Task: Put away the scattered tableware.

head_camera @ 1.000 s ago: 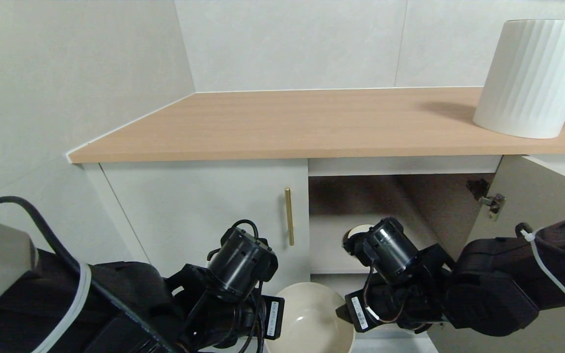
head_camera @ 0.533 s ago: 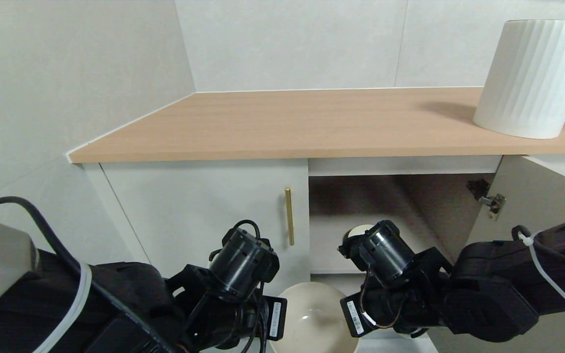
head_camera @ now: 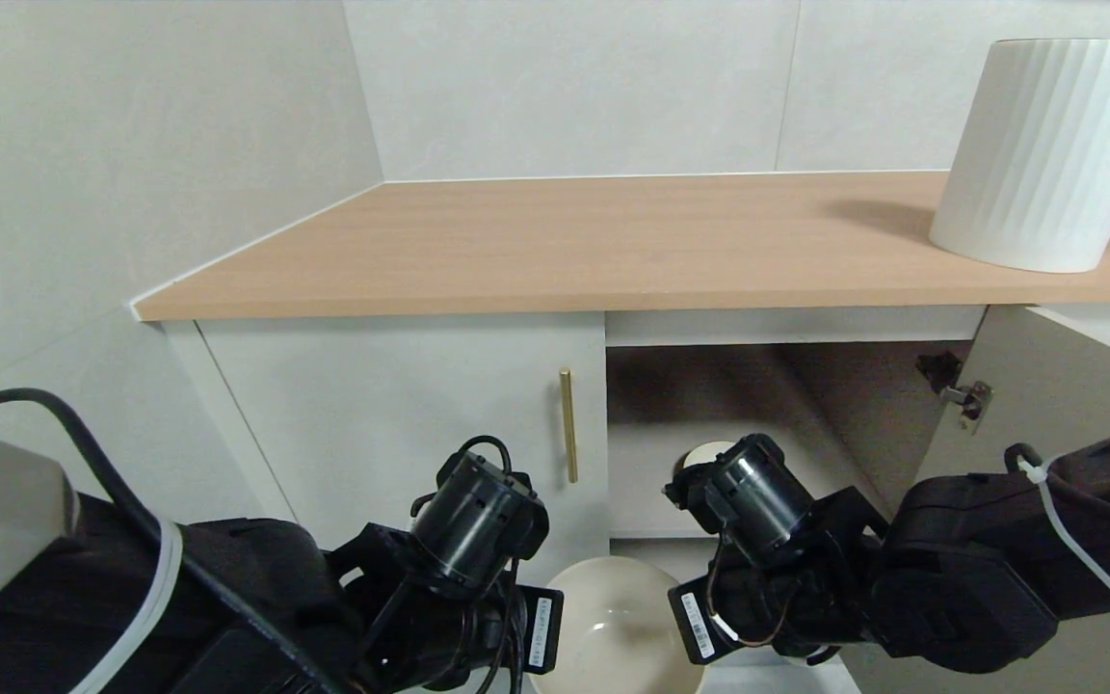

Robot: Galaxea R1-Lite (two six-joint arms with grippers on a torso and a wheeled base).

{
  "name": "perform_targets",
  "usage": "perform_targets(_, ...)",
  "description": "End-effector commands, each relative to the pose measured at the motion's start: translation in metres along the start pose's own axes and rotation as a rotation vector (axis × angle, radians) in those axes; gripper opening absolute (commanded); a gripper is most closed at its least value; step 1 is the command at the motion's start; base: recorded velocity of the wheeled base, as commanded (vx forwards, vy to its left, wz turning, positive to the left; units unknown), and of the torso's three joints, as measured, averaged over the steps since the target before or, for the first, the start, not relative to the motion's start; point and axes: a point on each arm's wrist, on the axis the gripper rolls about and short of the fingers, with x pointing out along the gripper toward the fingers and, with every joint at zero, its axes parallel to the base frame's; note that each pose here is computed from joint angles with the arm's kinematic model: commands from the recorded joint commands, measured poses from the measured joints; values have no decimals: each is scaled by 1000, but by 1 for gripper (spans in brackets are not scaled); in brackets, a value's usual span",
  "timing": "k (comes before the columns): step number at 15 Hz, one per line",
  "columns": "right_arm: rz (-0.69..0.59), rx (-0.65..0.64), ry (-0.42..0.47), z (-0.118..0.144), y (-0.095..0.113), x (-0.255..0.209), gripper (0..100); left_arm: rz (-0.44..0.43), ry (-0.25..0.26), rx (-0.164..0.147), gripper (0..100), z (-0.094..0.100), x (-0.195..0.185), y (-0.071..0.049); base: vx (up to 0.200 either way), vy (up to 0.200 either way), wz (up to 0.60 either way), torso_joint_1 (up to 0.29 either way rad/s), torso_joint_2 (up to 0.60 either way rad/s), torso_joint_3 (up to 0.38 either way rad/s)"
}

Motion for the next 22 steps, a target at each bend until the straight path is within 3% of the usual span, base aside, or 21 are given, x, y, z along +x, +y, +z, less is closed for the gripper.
perform_targets(1,-2,-1,1,0,0,0,0,4,4,0,100,-1,1,0,0,0,0,0,0,0)
perform_targets(11,-53,7,47,-5,-10,17,0,4,4,-1,100,0,2,0,0,0,0,0,0,0)
perform_targets(13,-109,35,49,-3,-24,23,0,3,2,-1,100,0,2,0,0,0,0,0,0,0)
perform_targets(17,-234,205,30,13,-91,30,0,-1,-5,-3,100,1,-1,0,0,0,0,0,0,0)
perform_targets(18,-242,225,15,17,-97,30,0,0,-4,-3,100,1,-1,0,0,0,0,0,0,0)
perform_targets(20,-268,304,-48,31,-121,29,0,1,-3,-5,100,1,0,0,0,0,0,0,0,0)
perform_targets(22,-260,437,-166,46,-133,38,0,1,-3,-5,100,1,0,0,0,0,0,0,0,0)
